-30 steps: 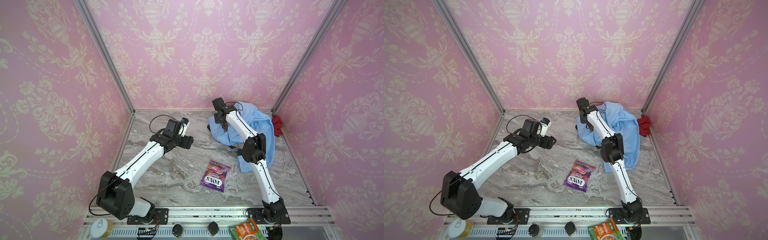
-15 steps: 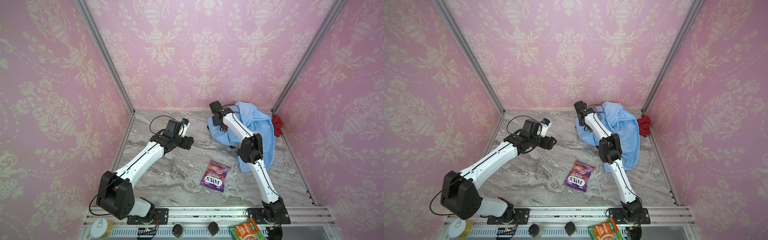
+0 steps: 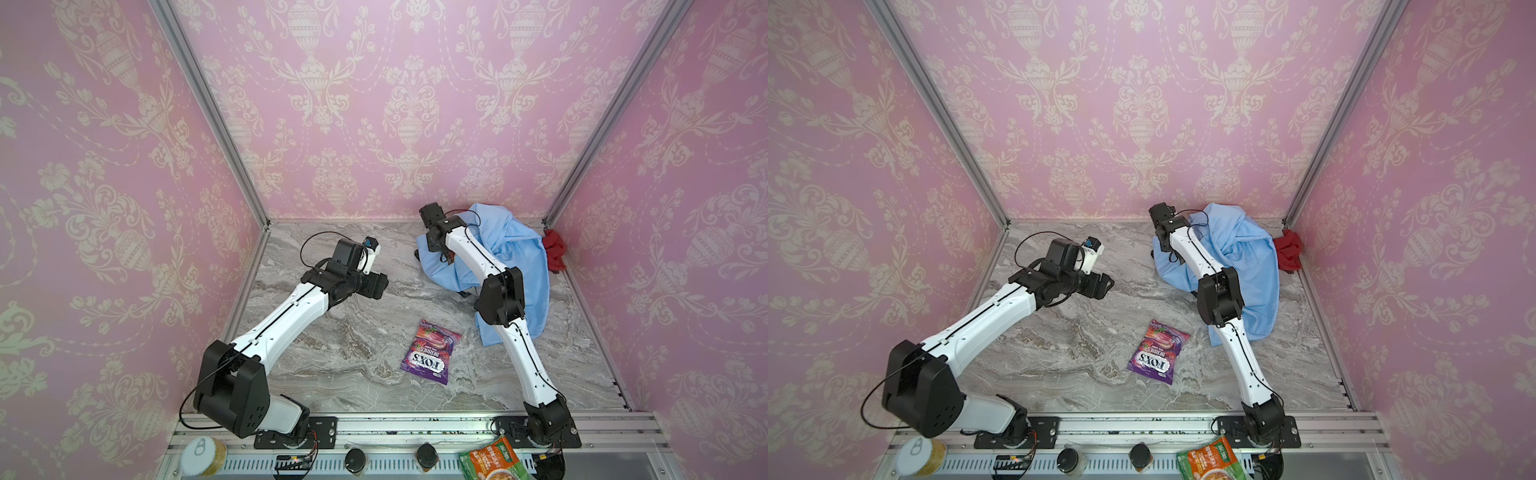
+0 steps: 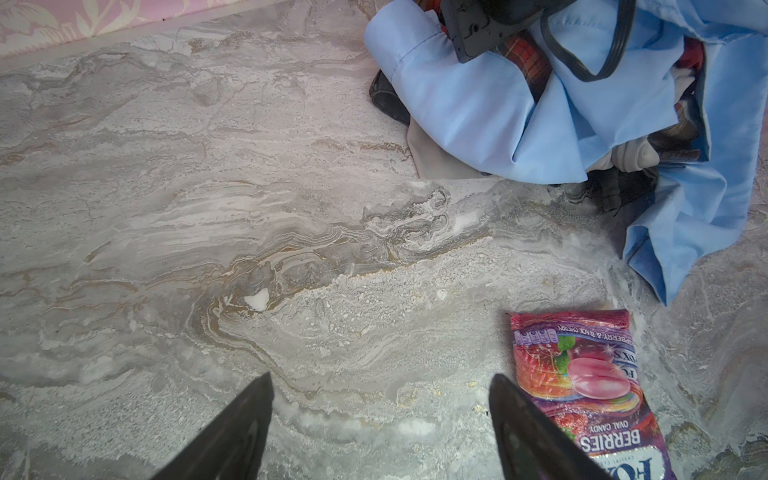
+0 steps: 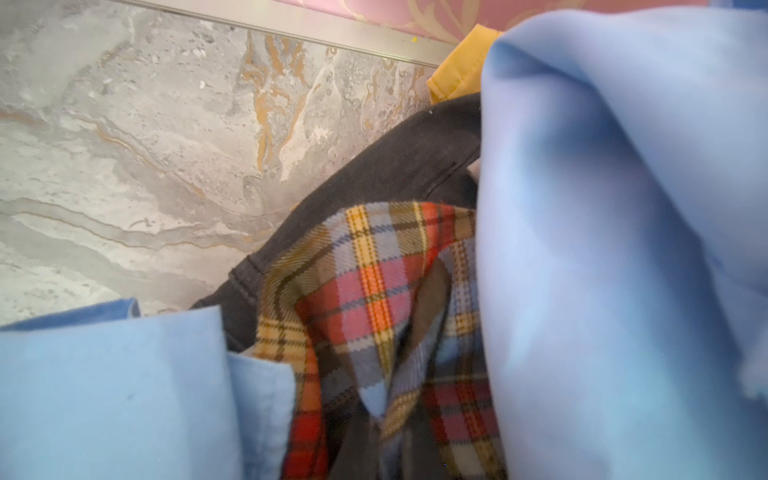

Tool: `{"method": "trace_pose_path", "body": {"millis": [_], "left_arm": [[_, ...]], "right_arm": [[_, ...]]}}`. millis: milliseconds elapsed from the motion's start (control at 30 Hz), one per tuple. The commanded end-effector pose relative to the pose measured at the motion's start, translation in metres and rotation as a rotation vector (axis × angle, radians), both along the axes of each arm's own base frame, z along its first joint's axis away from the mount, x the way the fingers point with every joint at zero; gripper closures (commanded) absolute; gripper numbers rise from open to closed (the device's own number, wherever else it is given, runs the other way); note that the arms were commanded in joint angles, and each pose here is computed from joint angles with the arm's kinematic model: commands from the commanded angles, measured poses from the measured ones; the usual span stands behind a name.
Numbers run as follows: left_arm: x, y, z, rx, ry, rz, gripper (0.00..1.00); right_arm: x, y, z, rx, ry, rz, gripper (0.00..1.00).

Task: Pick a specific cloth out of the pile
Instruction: 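Lower the right gripper onto the plaid shirt under the blue shirt and close, then lift the plaid shirt up out of the pile with the right gripper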

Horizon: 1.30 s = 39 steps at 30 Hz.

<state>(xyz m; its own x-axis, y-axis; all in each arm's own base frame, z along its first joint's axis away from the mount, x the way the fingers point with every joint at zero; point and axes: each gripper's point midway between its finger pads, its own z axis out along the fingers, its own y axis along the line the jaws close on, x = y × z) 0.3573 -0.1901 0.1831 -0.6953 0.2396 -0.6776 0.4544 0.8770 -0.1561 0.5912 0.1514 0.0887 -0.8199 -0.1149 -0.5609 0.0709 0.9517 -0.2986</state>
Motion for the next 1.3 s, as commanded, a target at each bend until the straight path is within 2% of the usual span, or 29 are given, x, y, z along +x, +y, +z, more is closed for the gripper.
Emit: {"method": "trace_pose_path", "body": {"millis": [0, 67, 200, 300, 933, 1267], "left_arm": [[-0.003, -0.001, -0.008, -0.017, 0.032, 0.008, 0.16], [-0.002, -0.001, -0.008, -0.02, 0.034, 0.009, 0.16], [-0.003, -0.001, -0.007, -0.024, 0.032, 0.008, 0.16], [-0.003, -0.002, -0.005, -0.028, 0.026, 0.008, 0.16], [-0.002, -0.004, 0.012, -0.077, -0.006, 0.022, 0.15], [-0.001, -0.003, 0.015, -0.085, -0.013, 0.036, 0.15]], "right_arm": [[0.013, -0.001, 0.034, 0.024, -0.096, -0.002, 0.93], [0.015, 0.0, 0.054, 0.038, -0.132, 0.01, 0.91], [0.014, 0.0, 0.093, 0.061, -0.197, 0.022, 0.98], [0.011, 0.001, 0.116, 0.077, -0.232, 0.036, 1.0], [-0.007, -0.026, 0.256, 0.09, -0.476, 0.075, 1.0], [-0.02, -0.036, 0.357, 0.107, -0.721, 0.144, 1.0]]}}
